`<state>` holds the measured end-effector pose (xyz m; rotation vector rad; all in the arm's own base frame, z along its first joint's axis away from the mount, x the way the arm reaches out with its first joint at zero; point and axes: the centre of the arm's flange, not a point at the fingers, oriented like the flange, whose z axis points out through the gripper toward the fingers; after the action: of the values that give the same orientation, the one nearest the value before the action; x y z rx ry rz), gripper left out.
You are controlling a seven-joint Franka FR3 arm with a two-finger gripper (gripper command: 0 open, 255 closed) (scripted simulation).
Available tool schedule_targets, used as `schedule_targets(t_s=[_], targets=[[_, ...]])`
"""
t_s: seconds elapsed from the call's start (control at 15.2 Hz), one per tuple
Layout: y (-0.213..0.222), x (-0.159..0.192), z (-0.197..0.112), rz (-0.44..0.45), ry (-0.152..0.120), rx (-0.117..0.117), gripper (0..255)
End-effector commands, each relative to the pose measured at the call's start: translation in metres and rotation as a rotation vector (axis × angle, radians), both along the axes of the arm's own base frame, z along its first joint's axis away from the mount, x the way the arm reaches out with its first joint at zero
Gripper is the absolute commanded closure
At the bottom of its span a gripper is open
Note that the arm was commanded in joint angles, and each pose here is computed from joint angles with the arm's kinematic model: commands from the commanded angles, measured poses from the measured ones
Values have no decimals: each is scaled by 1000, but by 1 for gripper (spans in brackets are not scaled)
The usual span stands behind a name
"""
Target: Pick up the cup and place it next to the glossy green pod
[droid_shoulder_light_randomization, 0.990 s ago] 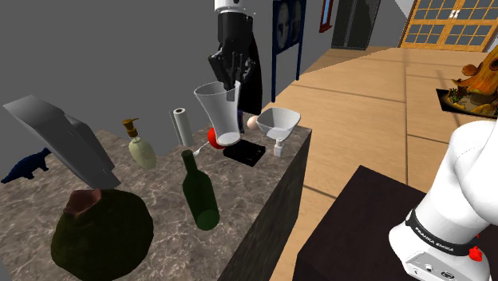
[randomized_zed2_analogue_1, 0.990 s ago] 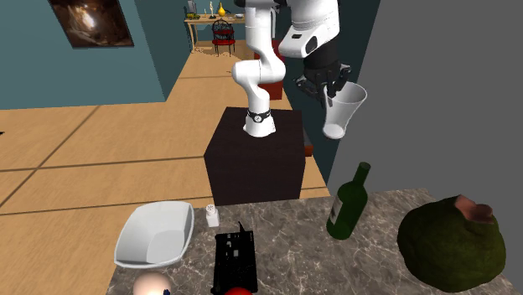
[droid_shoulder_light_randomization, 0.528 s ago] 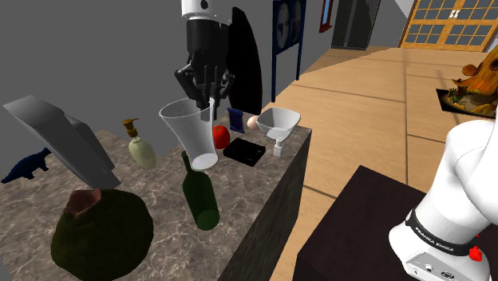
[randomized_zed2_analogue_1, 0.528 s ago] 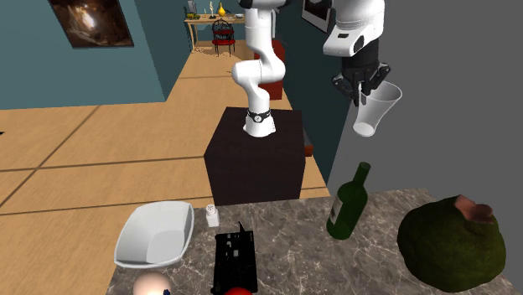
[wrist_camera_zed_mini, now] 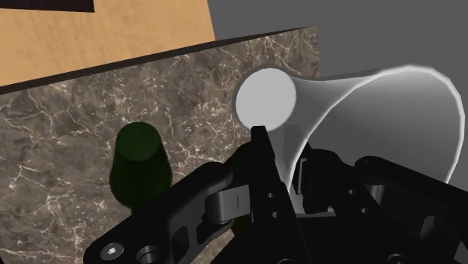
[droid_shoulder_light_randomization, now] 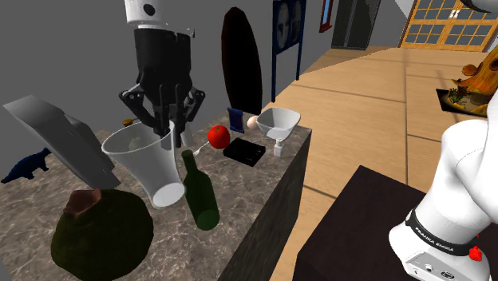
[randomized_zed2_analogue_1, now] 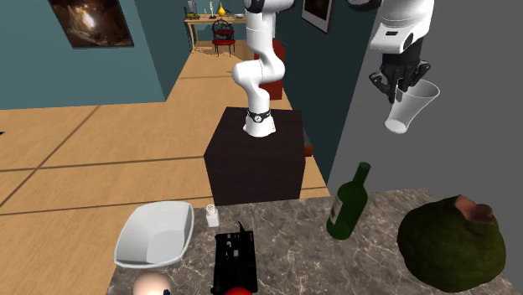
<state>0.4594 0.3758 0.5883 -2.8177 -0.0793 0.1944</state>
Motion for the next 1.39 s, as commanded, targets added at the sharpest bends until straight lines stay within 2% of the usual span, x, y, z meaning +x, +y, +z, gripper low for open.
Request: schedule_targets(t_s=[0.0,0.26,1.32], targets=[[27,-8,0,-2,0,1,255],[80,-22,0,-2,0,1,255],[80,-22,-85,-2,0,1,255]])
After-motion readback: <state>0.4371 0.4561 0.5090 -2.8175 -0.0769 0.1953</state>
